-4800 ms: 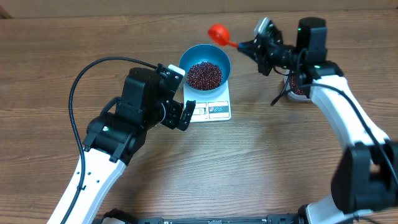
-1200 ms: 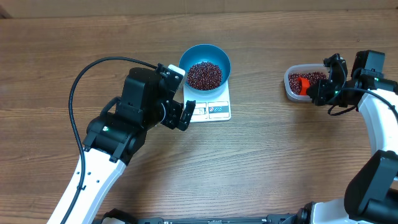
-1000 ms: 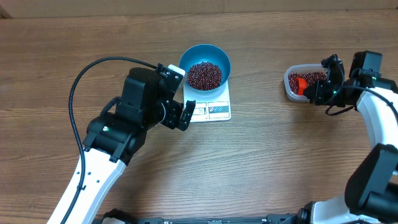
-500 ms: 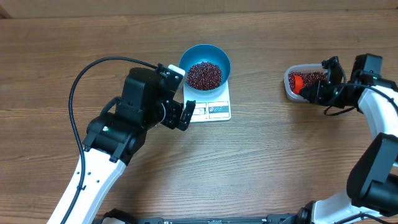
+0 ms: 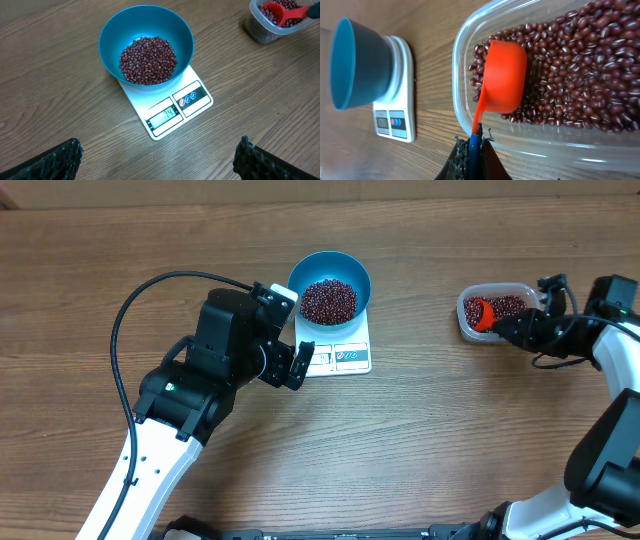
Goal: Scoop item into bowl and weigh 150g on scale
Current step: 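Scoop beans a third time with the red cup, then carry the red cup over the blue bowl and tilt to pour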
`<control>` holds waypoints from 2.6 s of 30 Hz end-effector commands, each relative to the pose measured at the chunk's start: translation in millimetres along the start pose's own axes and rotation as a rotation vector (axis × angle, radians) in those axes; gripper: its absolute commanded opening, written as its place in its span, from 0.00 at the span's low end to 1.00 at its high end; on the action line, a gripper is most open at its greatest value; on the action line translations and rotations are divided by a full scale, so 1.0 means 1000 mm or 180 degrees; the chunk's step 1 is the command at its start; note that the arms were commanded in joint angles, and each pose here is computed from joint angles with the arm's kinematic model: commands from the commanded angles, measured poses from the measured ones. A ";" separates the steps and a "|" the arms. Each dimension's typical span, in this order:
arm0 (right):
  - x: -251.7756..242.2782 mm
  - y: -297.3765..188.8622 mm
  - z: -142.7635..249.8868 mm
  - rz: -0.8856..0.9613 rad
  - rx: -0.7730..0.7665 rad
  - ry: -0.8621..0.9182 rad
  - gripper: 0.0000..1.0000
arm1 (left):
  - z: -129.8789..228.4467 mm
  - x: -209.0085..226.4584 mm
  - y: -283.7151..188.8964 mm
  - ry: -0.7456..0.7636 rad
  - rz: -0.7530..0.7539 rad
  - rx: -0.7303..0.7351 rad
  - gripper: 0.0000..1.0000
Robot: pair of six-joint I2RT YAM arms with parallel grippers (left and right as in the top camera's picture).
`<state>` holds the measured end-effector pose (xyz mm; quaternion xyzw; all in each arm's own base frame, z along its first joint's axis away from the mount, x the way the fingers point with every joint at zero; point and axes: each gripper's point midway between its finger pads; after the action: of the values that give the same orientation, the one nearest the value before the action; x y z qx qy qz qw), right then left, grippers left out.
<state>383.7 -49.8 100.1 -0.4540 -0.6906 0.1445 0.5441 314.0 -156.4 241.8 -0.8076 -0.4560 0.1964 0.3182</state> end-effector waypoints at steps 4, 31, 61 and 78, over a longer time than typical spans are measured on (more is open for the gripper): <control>0.006 -0.015 -0.007 -0.0444 -0.0213 0.0159 0.04 | 0.001 -0.001 0.003 0.0047 0.0047 0.0023 1.00; 0.010 -0.048 -0.019 -0.0988 -0.0550 0.0369 0.04 | 0.001 -0.001 0.003 0.0047 0.0047 0.0023 1.00; 0.172 0.010 -0.033 -0.2138 -0.0027 -0.0324 0.04 | 0.001 -0.001 0.003 0.0047 0.0047 0.0023 1.00; 0.239 0.082 -0.022 -0.1639 -0.0291 -0.1560 0.04 | 0.001 -0.001 0.003 0.0047 0.0047 0.0023 1.00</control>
<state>428.7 171.2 199.8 -0.2027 -0.8796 0.0523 0.4271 314.0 -156.4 241.8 -0.8076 -0.4560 0.1964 0.3182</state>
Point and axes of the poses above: each gripper's point midway between its finger pads, its own y axis out along the fingers, its own x axis along the line the jaws close on, z = x × y, and after that the axes turned 2 degrees about y, right-handed
